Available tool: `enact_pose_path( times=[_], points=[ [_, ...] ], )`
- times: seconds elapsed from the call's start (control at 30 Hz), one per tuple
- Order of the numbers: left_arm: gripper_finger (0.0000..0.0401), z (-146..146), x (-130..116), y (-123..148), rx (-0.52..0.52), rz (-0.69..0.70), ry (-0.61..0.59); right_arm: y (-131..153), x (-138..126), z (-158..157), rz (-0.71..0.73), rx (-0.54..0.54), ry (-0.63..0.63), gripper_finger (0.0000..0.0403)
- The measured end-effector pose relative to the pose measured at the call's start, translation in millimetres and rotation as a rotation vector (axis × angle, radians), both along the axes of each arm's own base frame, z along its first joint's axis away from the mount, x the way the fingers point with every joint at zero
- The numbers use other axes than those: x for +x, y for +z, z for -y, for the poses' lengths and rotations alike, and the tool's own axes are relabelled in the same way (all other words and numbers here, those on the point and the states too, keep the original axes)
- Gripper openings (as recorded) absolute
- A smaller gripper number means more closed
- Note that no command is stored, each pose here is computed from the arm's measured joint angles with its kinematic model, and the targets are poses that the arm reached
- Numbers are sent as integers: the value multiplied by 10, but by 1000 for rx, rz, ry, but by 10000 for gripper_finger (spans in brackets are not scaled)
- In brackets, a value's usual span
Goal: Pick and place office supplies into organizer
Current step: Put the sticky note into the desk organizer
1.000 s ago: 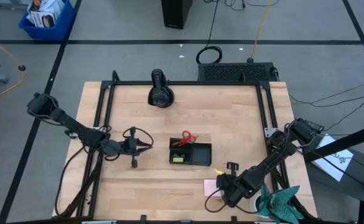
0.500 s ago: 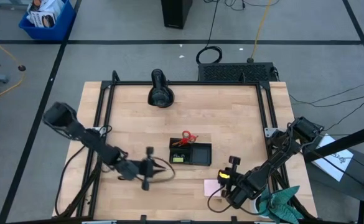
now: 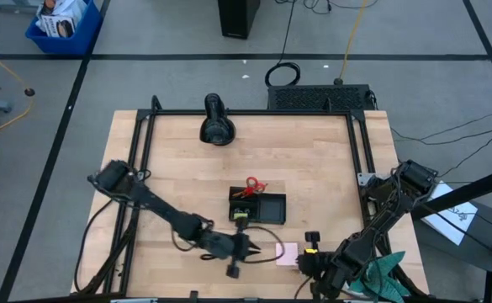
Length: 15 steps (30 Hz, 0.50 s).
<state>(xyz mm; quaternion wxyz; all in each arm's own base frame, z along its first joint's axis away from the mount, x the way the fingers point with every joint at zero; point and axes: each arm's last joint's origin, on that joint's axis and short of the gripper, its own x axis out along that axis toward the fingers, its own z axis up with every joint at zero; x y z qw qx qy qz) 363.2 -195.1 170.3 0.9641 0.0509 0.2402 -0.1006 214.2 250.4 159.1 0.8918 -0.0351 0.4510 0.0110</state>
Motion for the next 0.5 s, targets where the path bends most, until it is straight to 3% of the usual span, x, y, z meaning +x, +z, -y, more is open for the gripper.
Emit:
enact_pose_path(
  times=[0.27,0.5],
  points=[
    [37,-12,328,-301,-52,-78,23,16,-28,-77,29,8,58,140],
    [37,-89,439,-294,-68,-67,38,-98,67,-137,60,-23,133,252]
  ],
)
